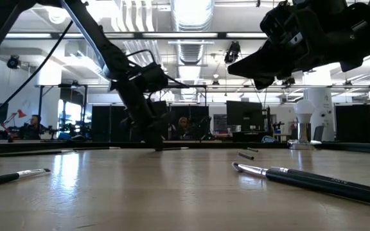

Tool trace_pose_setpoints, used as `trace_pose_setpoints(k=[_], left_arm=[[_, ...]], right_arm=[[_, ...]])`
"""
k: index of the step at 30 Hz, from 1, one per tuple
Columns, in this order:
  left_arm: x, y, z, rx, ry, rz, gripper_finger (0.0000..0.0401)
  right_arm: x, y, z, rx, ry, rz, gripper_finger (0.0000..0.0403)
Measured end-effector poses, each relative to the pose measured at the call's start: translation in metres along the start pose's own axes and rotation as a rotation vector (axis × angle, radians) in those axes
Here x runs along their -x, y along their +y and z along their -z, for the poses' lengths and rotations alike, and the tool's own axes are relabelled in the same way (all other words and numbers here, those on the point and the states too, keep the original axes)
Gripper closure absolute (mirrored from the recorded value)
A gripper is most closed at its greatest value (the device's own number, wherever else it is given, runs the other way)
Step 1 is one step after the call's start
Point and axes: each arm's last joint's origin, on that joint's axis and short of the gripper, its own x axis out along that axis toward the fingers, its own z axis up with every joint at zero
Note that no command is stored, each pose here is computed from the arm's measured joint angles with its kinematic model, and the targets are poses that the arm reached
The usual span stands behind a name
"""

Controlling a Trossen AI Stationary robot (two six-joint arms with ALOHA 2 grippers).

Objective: Pick & Place Makeup Brushes
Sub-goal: Put the eyeshadow brush into the makeup brush holder

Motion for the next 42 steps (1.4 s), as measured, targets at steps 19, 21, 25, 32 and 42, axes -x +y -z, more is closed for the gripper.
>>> trace_pose_setpoints(k=[19,21,25,32,42], left_arm=[[0.048,-0.014,0.047,-0.071,0.011,-0.003,0.04],[0.058,-0.015,0.054,-0.037,-0.041,0.032,0.0401],[0.075,-0.017,0.072,0.038,-0.162,0.118,0.0401],[0.1,-0.031,0.094,0.078,-0.46,0.386,0.0401],[0.136,-0.074,0.108,-0.048,-0.747,0.717,0.0401]], right_arm=[[0.008,-0.002,0.012,-0.037,0.156,0.034,0.0394],[0.012,-0.004,0.012,-0.045,0.163,0.088,0.0394],[0.016,-0.006,0.012,-0.101,0.099,0.109,0.0394],[0.004,-0.014,0.006,-0.297,-0.083,0.11,0.0392],[-0.022,-0.025,-0.036,-0.357,-0.217,0.067,0.0297]])
